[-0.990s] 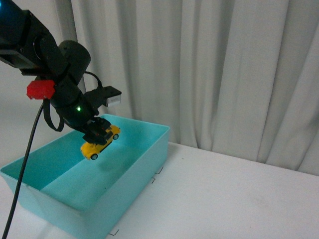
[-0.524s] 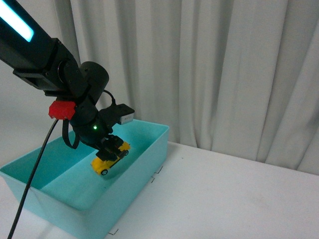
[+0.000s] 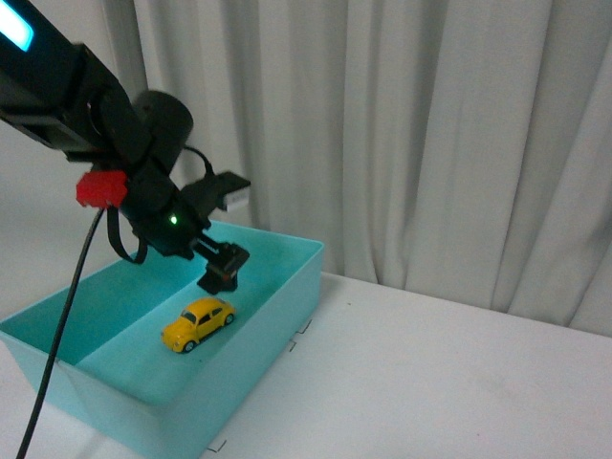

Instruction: Wind up and store yellow beetle toy

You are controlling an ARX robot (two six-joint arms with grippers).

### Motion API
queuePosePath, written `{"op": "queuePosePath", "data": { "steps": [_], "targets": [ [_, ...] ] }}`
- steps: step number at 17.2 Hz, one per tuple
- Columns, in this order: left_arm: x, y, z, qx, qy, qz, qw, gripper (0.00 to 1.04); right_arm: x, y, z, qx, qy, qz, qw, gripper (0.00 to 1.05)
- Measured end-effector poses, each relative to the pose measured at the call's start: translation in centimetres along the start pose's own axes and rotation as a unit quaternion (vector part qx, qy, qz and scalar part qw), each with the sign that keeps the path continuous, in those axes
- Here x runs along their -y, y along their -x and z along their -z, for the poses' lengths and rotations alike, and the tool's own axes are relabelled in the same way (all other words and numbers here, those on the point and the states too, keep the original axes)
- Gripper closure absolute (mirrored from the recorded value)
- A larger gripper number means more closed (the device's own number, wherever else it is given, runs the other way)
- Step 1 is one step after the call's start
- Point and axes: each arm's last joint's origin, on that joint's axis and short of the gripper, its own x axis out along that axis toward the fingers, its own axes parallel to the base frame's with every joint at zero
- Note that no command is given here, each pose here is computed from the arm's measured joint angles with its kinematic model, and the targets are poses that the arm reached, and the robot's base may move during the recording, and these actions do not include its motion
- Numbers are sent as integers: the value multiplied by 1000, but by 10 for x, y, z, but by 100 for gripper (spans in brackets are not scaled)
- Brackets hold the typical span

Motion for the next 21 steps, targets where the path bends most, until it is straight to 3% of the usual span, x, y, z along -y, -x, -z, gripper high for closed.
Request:
{"op": "queuePosePath", "data": {
  "steps": [3, 5, 6, 7, 8, 10, 11, 14, 16, 19, 21],
  "targets": [
    [-8, 68, -16, 101, -2, -14, 995, 7, 0, 0, 0, 0, 0, 0, 1000, 7],
    [-2, 107, -14, 144, -5, -14, 989, 7, 0, 0, 0, 0, 0, 0, 1000, 7],
    [1, 121, -13, 213, 7, -33, 976, 10, 0, 0, 0, 0, 0, 0, 1000, 7],
    [14, 146, -2, 320, 45, -71, 944, 23, 0, 0, 0, 1, 0, 0, 1000, 7],
    [36, 176, 16, 397, 90, -69, 911, 36, 0, 0, 0, 0, 0, 0, 1000, 7],
    [62, 207, 41, 483, 119, -66, 865, 57, 0, 0, 0, 0, 0, 0, 1000, 7],
    [72, 204, 56, 484, 130, -61, 863, 68, 0, 0, 0, 0, 0, 0, 1000, 7],
    [99, 172, 102, 427, 156, -45, 890, 102, 0, 0, 0, 0, 0, 0, 1000, 7],
    [108, 183, 112, 458, 152, -48, 874, 103, 0, 0, 0, 0, 0, 0, 1000, 7],
    [132, 174, 139, 438, 155, -45, 884, 103, 0, 0, 0, 0, 0, 0, 1000, 7],
    [136, 179, 152, 450, 155, -49, 878, 103, 0, 0, 0, 0, 0, 0, 1000, 7]
  ]
}}
